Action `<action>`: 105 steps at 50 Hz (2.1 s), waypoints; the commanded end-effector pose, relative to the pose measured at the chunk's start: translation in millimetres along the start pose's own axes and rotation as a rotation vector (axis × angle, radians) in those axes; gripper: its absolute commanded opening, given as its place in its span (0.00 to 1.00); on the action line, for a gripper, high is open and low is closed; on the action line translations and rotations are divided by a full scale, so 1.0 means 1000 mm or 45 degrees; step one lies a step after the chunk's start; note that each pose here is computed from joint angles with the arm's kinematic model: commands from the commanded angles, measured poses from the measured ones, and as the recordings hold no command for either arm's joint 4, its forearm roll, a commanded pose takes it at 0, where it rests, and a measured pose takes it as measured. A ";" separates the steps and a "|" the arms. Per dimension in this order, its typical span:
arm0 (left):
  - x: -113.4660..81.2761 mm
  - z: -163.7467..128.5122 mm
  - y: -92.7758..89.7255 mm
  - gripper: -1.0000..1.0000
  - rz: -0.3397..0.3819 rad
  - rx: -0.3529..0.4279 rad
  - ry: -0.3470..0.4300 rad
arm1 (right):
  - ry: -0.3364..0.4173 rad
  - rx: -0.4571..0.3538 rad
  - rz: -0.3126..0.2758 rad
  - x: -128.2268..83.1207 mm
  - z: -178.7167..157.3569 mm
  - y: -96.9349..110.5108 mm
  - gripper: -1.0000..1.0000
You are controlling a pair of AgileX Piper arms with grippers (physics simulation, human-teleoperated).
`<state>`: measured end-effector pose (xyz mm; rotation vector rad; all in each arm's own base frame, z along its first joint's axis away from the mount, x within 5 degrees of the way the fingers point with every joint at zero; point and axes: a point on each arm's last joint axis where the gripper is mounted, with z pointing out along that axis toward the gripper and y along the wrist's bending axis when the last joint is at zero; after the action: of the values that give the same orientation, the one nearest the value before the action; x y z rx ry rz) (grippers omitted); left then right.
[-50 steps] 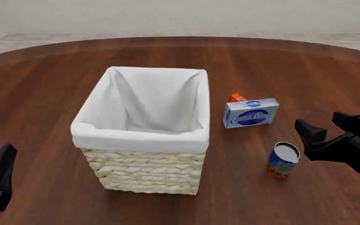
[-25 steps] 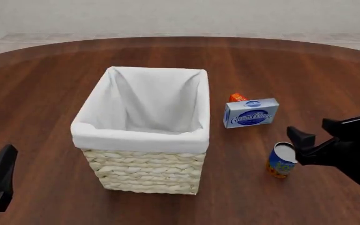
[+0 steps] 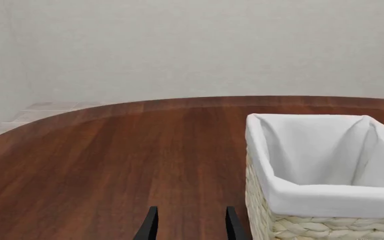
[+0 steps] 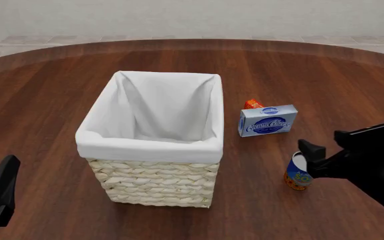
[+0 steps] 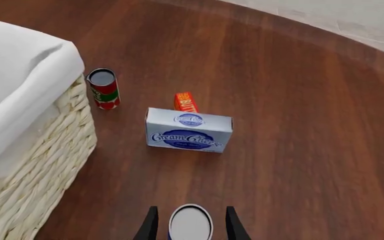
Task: Pick up the alphabet soup and put it in the basket.
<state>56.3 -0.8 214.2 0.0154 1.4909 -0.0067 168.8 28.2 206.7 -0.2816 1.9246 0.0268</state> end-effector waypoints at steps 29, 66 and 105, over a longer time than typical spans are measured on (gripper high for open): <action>0.001 0.000 0.000 1.00 0.001 0.000 0.002 | 0.061 -0.005 0.000 0.018 0.019 0.002 1.00; 0.001 0.000 0.000 1.00 -0.002 -0.002 0.005 | 0.106 0.000 0.016 0.034 0.028 0.002 1.00; 0.002 0.000 0.000 1.00 -0.004 -0.007 0.007 | 0.161 0.005 0.017 0.051 0.044 0.002 1.00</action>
<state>56.3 -0.5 212.3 0.0098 1.4966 -0.0051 191.2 28.6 148.0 -0.2731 2.0427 0.0195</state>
